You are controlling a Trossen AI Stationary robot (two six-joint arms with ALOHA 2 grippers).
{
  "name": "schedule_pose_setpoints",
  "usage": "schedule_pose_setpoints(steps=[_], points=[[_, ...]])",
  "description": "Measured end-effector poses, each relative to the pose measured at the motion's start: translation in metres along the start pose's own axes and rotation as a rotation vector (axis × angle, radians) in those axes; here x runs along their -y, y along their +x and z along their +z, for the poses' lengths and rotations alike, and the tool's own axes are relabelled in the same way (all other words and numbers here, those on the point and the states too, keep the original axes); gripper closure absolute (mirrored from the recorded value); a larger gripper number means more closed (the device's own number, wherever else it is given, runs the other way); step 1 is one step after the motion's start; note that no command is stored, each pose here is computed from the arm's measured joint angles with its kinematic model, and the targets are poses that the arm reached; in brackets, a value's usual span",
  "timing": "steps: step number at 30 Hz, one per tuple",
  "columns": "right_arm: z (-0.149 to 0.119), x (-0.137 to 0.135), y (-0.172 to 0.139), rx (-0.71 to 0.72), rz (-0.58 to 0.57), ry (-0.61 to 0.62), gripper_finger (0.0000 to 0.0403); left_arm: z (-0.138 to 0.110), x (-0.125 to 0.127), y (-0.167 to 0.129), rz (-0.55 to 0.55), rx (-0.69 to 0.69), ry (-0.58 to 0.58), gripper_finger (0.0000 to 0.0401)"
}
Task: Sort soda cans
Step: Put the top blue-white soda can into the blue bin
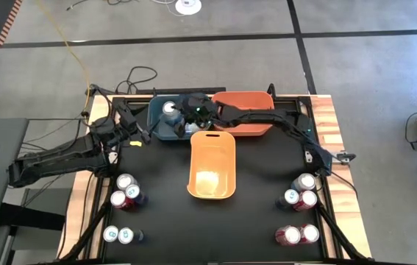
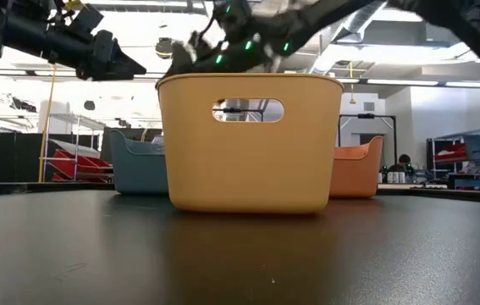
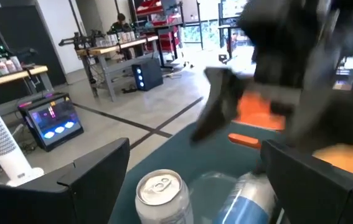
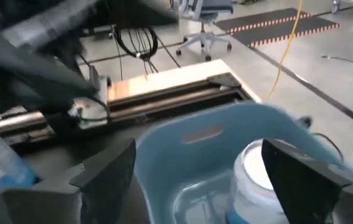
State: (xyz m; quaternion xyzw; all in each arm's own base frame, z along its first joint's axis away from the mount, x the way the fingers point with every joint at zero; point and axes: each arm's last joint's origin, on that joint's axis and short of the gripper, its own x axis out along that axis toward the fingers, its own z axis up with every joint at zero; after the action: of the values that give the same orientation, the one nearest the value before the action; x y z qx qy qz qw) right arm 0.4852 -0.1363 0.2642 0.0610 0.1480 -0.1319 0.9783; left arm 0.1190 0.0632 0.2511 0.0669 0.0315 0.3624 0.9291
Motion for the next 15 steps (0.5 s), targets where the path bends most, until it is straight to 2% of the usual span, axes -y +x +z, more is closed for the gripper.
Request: schedule_pose_setpoints(steps=[4,8,10,15], points=[[0.027,-0.003,-0.038,-0.080,-0.009,0.002,0.0077,-0.003,0.003,0.005,-0.014,-0.030,-0.028,0.0042],[0.047,0.009,-0.074,-0.153,-0.043,0.018,0.0095,-0.016,0.009,0.018,-0.029,-0.147,-0.022,0.0042],[0.049,0.019,-0.085,-0.193,-0.070,0.042,0.0103,-0.019,0.013,0.026,-0.037,-0.224,-0.003,0.0042],[0.035,0.039,-0.090,-0.349,-0.119,0.098,0.0124,-0.016,0.019,0.042,-0.072,-0.340,0.024,0.0053]])
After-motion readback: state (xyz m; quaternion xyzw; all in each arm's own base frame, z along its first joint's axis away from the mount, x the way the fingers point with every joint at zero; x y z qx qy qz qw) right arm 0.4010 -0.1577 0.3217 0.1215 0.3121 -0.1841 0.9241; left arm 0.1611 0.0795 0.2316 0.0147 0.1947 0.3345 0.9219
